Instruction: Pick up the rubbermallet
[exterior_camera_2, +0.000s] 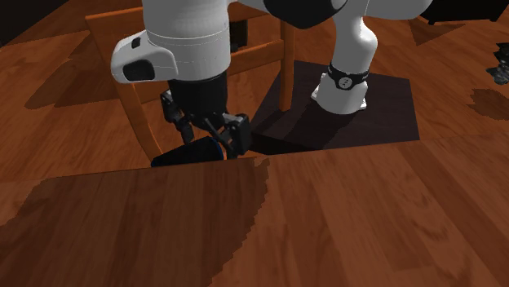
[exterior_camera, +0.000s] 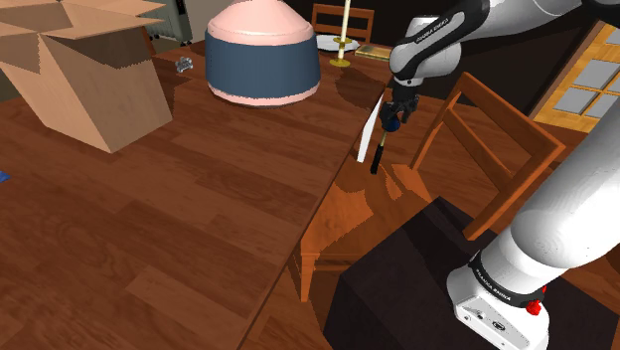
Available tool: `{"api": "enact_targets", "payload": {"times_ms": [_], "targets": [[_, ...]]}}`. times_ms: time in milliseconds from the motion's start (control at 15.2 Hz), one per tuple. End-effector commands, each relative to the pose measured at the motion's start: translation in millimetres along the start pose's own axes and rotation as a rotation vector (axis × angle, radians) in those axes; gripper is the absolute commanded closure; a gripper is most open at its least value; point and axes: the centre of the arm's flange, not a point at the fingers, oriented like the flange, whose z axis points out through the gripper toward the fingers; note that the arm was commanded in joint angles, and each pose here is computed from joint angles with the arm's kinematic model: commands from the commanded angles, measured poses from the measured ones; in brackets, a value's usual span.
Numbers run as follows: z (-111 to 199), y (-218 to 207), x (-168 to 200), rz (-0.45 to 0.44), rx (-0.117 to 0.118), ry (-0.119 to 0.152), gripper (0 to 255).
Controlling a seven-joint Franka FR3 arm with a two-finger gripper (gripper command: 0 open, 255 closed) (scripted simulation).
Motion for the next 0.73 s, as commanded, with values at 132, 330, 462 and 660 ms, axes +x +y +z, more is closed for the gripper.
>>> {"api": "enact_targets", "payload": {"times_ms": [132, 330, 462, 660], "targets": [[1.4, 0.1, 0.4, 0.0, 0.0, 0.001, 255], [1.4, 0.3, 0.2, 0.0, 0.0, 0.001, 255], [1.2, 0.4, 0.0, 0.0, 0.0, 0.001, 255], [-3.7, -0.1, 0.7, 0.0, 0.0, 0.0, 255]]}}
